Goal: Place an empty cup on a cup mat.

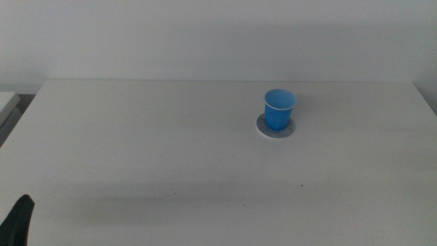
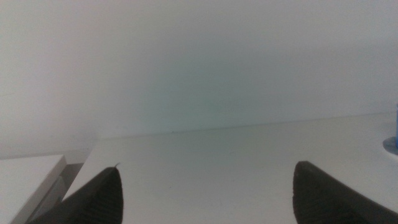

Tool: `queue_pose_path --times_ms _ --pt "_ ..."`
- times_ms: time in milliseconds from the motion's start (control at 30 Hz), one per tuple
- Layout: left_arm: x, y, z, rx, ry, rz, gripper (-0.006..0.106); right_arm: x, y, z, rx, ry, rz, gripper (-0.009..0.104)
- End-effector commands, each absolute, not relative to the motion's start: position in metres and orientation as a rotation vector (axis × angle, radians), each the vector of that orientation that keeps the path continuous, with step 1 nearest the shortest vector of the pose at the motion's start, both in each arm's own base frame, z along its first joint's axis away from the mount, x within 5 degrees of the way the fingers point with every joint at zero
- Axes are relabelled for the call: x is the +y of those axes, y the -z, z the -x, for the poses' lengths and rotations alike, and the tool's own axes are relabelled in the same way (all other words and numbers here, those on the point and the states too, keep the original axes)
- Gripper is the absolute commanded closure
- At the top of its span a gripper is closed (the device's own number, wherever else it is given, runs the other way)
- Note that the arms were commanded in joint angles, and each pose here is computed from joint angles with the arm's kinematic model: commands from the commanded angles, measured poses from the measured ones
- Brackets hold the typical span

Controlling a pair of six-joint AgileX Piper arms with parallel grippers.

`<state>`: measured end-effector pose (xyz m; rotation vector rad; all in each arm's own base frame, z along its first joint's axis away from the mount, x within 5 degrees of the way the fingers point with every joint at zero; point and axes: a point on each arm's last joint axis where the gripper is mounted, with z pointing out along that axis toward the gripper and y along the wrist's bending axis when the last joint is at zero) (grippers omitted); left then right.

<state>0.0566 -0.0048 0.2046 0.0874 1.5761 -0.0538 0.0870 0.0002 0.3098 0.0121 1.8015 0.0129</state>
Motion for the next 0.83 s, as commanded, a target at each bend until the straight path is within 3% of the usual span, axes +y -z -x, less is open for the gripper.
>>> queue_pose_path --times_ms 0,133,400,800 --pt "-0.005 -0.205 -0.056 1.567 0.058 -0.086 0.007 -0.001 -0.295 -0.083 1.708 0.023 0.004 0.022" --pt "-0.005 -0.205 -0.056 1.567 0.058 -0.086 0.007 0.0 -0.262 -0.075 1.613 0.017 0.01 0.022" --pt "-0.005 -0.205 -0.056 1.567 0.058 -0.086 0.007 0.0 -0.199 -0.064 1.676 0.017 0.011 0.022" --pt "-0.005 -0.205 -0.056 1.567 0.058 -0.086 0.007 -0.001 -0.201 -0.056 1.618 0.018 0.009 0.022"
